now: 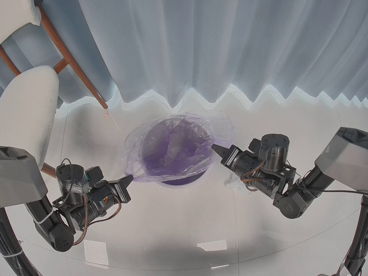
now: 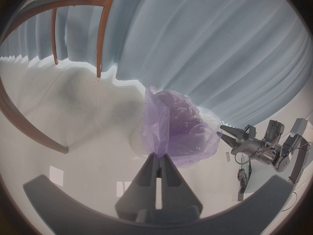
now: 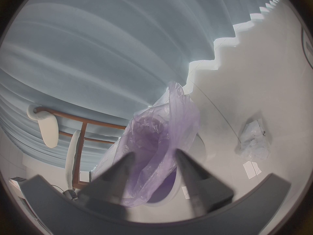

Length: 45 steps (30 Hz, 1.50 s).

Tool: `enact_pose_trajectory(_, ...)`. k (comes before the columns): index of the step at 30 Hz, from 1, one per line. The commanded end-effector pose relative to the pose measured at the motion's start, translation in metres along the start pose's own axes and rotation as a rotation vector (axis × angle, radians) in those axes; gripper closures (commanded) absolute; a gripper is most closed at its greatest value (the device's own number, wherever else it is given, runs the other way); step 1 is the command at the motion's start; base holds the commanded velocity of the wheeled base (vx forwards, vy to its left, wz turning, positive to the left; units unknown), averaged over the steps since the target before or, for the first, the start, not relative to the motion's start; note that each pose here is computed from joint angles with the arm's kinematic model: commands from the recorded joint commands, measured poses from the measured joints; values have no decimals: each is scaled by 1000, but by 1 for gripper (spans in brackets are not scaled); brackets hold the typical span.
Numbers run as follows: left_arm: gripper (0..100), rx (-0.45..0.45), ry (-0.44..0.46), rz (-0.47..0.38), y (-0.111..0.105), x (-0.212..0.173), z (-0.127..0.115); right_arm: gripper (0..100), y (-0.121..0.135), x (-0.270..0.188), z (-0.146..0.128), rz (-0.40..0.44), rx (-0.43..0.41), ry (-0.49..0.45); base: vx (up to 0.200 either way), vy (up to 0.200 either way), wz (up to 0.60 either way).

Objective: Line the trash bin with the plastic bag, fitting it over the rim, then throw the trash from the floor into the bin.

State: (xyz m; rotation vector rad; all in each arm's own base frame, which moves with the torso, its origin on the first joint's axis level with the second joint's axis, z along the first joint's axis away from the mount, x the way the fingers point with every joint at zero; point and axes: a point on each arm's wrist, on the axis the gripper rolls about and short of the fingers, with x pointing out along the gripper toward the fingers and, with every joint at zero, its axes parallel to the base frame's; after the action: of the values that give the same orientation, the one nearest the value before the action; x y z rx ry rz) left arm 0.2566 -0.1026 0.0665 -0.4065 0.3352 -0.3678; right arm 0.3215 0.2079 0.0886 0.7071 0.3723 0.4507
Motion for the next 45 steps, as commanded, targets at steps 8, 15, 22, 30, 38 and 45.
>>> enact_pose_trajectory(8,100,-2,4,-6,-1,-2,0,100,-6,-2,-6,-23,0,21,0,0,0)
enact_pose_trajectory(15,100,-4,48,15,4,-6,-9,100,-27,-20,-20,-100,0,79,0,0,0)
enact_pose_trajectory(22,100,-12,151,75,19,0,-33,100,-55,-18,-48,-156,-2,137,0,0,0)
enact_pose_trajectory(30,100,-27,249,140,40,13,-61,100,-85,-1,-78,-187,-7,165,0,0,0)
enact_pose_trajectory(38,100,-46,226,142,52,33,-74,100,-100,14,-66,-199,13,106,0,0,0)
enact_pose_trajectory(45,100,-100,208,130,51,38,-72,100,-106,18,-55,-204,23,70,0,0,0)
